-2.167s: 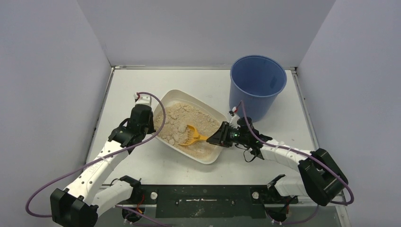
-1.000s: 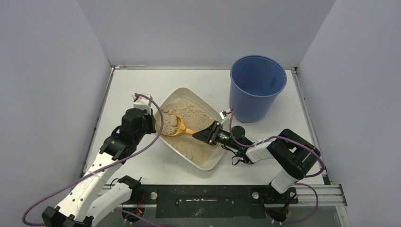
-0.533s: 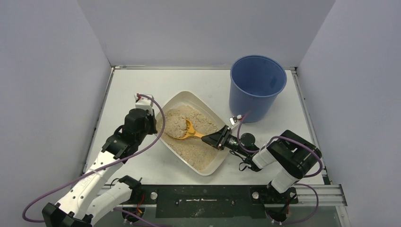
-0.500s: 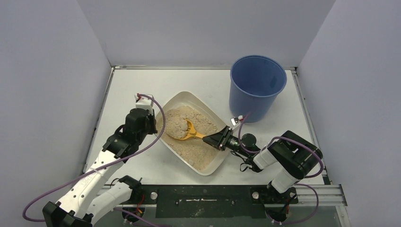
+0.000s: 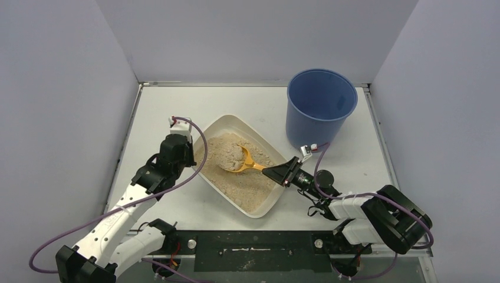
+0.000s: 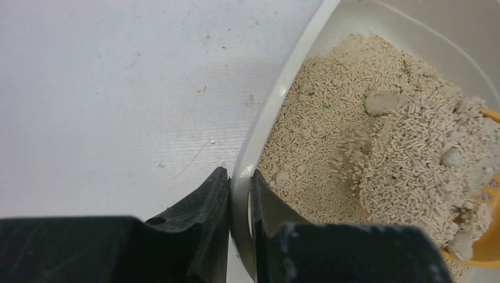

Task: Clean the litter box

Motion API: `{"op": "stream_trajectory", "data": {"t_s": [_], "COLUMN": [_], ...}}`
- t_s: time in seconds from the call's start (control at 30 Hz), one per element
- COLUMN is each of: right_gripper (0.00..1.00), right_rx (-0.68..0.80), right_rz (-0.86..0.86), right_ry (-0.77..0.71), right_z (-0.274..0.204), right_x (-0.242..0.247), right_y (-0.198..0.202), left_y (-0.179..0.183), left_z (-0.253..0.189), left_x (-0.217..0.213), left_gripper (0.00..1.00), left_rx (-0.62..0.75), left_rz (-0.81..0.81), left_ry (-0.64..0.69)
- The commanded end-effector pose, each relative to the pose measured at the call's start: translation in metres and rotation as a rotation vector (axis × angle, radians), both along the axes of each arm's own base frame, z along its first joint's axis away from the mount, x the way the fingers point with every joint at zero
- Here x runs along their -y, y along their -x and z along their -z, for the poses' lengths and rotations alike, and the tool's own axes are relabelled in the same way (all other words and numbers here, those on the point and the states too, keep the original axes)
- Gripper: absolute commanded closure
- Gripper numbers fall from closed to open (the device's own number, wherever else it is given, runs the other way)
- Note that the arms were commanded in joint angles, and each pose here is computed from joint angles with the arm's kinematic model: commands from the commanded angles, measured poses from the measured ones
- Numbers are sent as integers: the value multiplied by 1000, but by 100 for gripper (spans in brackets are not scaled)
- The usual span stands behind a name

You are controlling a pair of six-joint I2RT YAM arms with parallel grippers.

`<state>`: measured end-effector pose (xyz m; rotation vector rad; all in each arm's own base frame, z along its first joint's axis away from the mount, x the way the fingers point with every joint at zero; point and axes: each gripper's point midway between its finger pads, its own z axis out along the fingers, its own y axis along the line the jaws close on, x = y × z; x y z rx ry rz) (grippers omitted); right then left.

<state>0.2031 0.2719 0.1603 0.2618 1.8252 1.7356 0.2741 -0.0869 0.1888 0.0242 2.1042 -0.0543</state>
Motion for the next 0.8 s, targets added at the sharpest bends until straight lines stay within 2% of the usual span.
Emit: {"op": "stream_trajectory", "data": {"t_s": [0.0,0.13,0.23,0.33,0.4,0.53,0.63,0.73,0.77], "right_gripper": [100,100,100,100,100,100,100,100,100], "right_rx": [95,135,111,144,100,143,97,158,158], "right_rz": [21,-19,50,-18,77,-40,82,-42,-19], "right_ry": [-84,-131,-166,-198,-225,-236,-244,-239,-235], "right_z": [-30,-45,-43,-56,-49,-62,-51,-67,-65], "right_x": [11,9,24,17,39,16,43,18,23], "right_y": [4,13,9,19,9,30,16,34,31], "left_y": [-17,-17,-18,-17,-17,-17,-18,-17,-17], "left_z": [-26,-21,-19,-19,-18,-16,-16,-14,-13], "left_x": [0,-1,-2,-2,-3,-1,0,1,2], "left_gripper": [100,100,100,100,100,100,100,100,100], "left_rx": [108,89,81,78,76,71,66,61,58], "left_rz": [-49,-57,-65,-70,-72,-65,-62,-57,-55], "left_ry": [44,41,40,38,38,42,46,52,53]}}
